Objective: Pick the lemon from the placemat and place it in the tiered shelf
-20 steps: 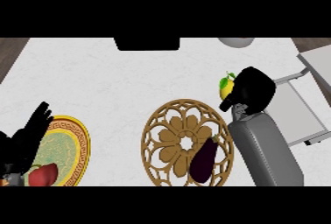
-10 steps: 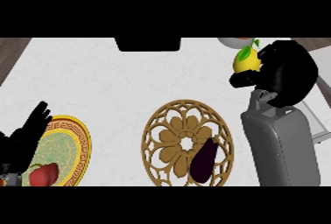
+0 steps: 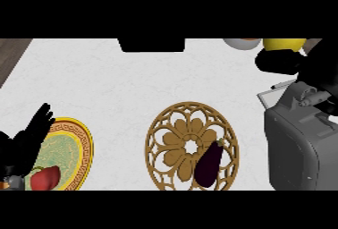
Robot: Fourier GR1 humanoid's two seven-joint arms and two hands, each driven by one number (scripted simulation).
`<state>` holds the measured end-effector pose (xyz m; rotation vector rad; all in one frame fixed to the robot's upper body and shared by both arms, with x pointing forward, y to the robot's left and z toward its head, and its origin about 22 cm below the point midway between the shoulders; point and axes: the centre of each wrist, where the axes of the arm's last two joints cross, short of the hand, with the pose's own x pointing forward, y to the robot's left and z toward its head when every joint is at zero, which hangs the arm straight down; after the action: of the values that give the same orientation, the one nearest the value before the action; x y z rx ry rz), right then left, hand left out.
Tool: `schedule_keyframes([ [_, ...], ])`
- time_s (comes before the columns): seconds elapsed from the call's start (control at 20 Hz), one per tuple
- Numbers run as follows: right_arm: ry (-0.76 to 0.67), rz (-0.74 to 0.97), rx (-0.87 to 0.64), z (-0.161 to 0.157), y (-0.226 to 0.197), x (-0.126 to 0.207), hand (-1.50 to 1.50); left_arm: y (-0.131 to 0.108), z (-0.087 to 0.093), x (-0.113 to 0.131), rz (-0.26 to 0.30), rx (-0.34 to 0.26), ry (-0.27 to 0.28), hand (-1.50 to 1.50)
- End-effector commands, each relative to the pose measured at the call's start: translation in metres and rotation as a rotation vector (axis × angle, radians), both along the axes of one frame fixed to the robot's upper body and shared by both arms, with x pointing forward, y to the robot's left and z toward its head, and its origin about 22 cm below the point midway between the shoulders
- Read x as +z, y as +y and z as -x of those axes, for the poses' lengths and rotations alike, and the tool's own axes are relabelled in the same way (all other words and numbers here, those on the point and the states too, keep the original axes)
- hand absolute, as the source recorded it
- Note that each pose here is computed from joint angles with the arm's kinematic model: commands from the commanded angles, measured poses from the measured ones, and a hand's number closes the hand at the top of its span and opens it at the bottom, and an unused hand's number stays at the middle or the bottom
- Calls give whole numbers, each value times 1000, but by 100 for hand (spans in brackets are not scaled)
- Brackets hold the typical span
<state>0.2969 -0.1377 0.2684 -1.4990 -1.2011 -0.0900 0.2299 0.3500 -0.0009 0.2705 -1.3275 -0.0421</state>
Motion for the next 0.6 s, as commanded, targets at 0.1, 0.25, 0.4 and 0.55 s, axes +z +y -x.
schedule_keyframes([
  [0.1,65,-33,-237,1,-1,44,150,-9,-4,4,9,-15,7,0],
  [0.25,153,39,-325,-5,-13,44,150,3,-3,1,4,10,8,0],
  [0.4,172,32,-329,-15,-28,53,150,1,4,-2,7,1,1,0],
  [0.55,202,42,-344,-13,-52,83,150,-4,7,-3,-4,-8,10,0],
])
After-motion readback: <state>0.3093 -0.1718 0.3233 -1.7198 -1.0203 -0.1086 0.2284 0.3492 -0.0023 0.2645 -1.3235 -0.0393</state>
